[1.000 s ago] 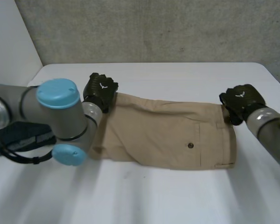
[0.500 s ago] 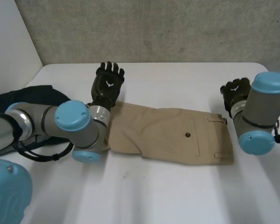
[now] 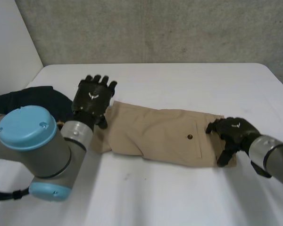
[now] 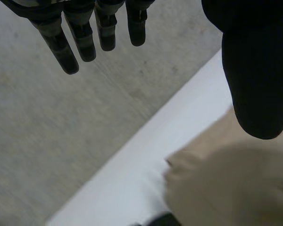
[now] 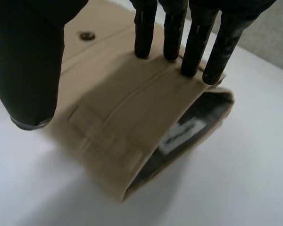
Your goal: Fold the laundry.
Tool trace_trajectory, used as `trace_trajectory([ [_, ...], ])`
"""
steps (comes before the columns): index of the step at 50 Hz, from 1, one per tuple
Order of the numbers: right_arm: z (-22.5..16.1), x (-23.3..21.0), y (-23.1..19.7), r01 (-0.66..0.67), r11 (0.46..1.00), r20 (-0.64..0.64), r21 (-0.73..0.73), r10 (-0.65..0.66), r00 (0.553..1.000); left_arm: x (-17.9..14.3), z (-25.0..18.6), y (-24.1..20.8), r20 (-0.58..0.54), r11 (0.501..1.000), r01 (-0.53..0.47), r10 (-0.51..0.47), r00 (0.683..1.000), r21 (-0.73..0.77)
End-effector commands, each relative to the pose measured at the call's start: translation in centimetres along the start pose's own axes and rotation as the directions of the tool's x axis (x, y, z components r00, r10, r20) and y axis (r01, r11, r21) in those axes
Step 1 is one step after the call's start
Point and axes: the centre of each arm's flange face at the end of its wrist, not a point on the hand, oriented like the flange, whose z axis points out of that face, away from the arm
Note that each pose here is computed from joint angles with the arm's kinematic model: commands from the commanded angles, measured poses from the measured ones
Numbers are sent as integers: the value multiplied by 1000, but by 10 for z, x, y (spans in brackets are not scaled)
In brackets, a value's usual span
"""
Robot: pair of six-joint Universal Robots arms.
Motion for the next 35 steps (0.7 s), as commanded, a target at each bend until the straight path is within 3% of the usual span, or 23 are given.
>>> trace_trajectory([
  [1, 6, 5, 14, 16, 999, -51, 47, -13, 999, 8, -12, 8, -36, 997, 51, -53, 998, -55],
  [10, 23, 7, 28, 57, 998, -57, 33, -55, 997, 9, -12, 10, -35, 997, 49, -51, 998, -61],
  [21, 19, 50, 20, 87, 995, -226, 51, -74, 971, 9, -14, 8, -33, 997, 47, -50, 998, -60],
  [24, 6, 72, 10, 138, 989, -297, 56, -115, 948, 6, -16, 4, -28, 997, 48, -50, 998, -52],
  [27, -12, 117, 15, 196, 980, -404, -39, -195, 894, 5, -21, 1, -33, 997, 50, -52, 998, -65],
  [30, -22, 140, 15, 299, 942, -415, -152, -335, 846, 4, -24, 0, -38, 996, 50, -53, 998, -78],
  [35, -19, 110, -25, 470, 879, -372, -85, -466, 803, 4, -25, 1, -38, 996, 47, -50, 998, -81],
])
